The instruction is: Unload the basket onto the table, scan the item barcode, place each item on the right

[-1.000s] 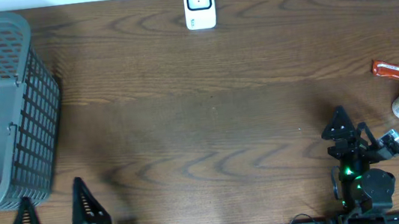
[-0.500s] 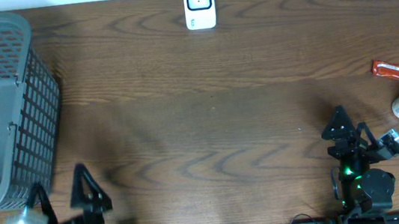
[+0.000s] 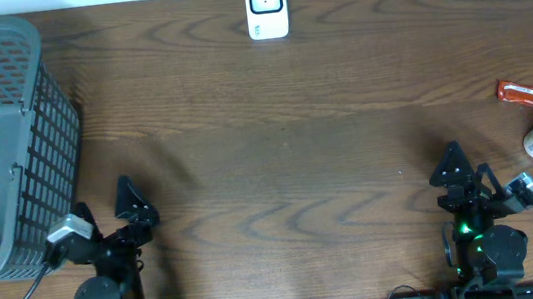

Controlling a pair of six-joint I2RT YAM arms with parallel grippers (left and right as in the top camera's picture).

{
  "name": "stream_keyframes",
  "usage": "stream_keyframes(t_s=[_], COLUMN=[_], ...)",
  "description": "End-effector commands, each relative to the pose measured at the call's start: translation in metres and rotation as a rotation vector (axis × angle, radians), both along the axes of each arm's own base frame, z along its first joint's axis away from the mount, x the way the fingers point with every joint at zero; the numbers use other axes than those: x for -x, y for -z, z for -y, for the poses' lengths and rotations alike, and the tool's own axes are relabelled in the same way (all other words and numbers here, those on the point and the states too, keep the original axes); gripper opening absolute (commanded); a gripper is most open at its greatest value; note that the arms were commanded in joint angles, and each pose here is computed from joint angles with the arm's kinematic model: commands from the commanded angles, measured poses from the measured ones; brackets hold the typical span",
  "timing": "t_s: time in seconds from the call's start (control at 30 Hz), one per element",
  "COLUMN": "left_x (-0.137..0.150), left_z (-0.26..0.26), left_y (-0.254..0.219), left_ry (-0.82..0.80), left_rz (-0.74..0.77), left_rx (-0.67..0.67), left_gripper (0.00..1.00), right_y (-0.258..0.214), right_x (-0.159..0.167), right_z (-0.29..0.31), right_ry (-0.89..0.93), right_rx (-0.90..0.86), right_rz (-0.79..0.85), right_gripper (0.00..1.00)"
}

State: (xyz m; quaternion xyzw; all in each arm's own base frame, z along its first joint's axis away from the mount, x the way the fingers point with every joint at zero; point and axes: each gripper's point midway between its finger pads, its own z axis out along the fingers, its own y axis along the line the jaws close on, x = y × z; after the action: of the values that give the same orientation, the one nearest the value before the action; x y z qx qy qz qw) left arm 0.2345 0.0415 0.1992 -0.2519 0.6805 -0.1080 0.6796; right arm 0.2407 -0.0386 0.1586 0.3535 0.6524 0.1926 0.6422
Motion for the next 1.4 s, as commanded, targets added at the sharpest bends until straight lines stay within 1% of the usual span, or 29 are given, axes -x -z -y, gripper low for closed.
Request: stream_keyframes(t_s=[0.0, 0.13, 0.3, 0.53, 1.37], left_x=[0.000, 0.001, 0.000, -0.001, -0.002], left_z=[-0.008, -0.016, -0.019, -0.016, -0.013], left_y=[0.013, 0.033, 0.057, 0.057, 0.057], left_ry=[-0.060, -0.132, -0.149, -0.119, -0.104], left_rz=[-0.004, -0.042, -0.081, -0.104, -0.103], left_rx=[0.008, 0.000, 0.001, -0.088, -0.087], left_gripper=[0.98, 0.98, 0.98, 0.98, 0.98], right_y=[0.003, 0.003, 0.003, 0.003, 0.001], right_x=[0.000, 0.000, 0.000, 0.000, 0.000], right_z=[0.001, 0.001, 0.001, 0.001, 0.000], right_ry=[0.002, 0.002, 0.002, 0.002, 0.000], right_rx=[0.012, 0.012, 0.012, 0.012, 0.012], right_rz=[-0.009, -0.009, -0.009, -0.009, -0.001], right_gripper=[0.99, 0.99, 0.99, 0.99, 0.99])
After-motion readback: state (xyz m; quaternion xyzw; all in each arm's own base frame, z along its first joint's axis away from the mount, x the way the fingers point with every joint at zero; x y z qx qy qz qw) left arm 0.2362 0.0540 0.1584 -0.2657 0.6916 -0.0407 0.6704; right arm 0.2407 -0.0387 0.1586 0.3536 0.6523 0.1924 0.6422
